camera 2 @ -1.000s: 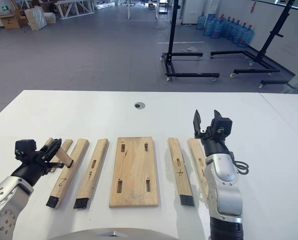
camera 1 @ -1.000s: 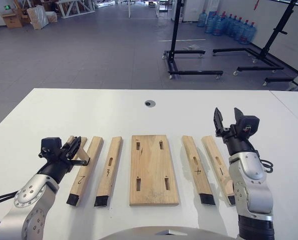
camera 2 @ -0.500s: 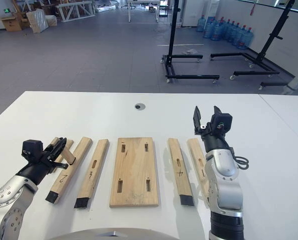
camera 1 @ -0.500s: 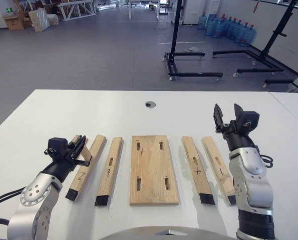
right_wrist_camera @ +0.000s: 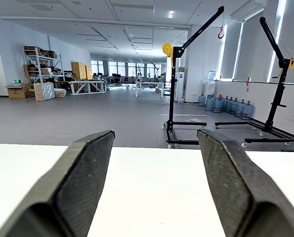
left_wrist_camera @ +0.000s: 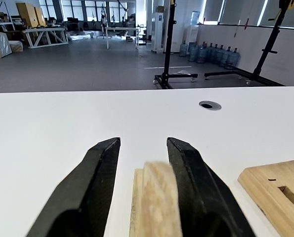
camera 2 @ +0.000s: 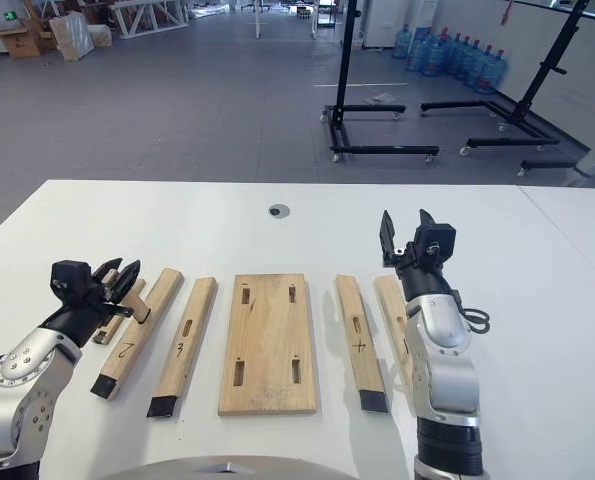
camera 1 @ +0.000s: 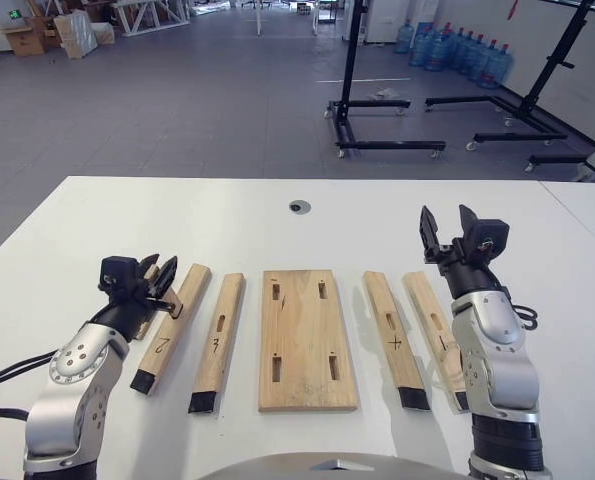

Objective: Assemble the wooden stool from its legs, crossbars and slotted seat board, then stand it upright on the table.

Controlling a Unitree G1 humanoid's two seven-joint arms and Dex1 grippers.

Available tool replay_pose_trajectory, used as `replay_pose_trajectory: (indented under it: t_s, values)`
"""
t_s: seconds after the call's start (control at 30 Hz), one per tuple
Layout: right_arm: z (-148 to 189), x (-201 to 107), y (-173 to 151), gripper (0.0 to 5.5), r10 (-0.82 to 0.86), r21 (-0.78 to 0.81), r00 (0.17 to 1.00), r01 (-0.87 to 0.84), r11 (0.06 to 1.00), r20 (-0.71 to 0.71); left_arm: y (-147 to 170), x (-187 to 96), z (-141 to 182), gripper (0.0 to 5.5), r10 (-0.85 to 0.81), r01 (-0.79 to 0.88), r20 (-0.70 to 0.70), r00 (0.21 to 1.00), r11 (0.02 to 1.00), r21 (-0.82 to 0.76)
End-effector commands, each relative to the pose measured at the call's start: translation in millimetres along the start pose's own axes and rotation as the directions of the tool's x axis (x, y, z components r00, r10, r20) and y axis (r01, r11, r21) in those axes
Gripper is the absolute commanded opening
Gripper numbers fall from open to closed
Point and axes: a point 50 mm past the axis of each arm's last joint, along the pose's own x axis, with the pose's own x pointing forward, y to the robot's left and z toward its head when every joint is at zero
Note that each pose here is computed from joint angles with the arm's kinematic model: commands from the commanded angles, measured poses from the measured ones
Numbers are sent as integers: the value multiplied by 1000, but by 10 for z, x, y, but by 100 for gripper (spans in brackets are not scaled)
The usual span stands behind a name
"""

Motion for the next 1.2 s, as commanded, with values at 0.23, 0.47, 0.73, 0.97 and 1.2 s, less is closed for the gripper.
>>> replay_pose_trajectory:
  t_s: [0.23, 0.47, 0.73, 0.97, 1.2]
  values:
    - [69, 54, 6, 308, 26, -17, 999, -26, 1000, 19, -73, 197, 560, 203, -45, 38, 131, 990, 998, 54]
    - [75, 49, -8, 308, 26, -19, 999, -26, 1000, 19, -120, 280, 858, 203, -41, 32, 217, 975, 998, 45]
    - [56, 89, 29, 308, 44, -11, 999, -44, 999, 15, -222, 393, 532, 203, -35, 35, 53, 998, 999, 5]
    - [101, 167, -57, 308, 71, -7, 997, -71, 997, 13, -140, 181, -335, 203, 56, -75, -233, 971, 994, -75]
    - [89, 180, 8, 308, 79, 8, 997, -79, 997, 20, -373, 340, 227, 203, -72, 73, 21, 997, 992, -107]
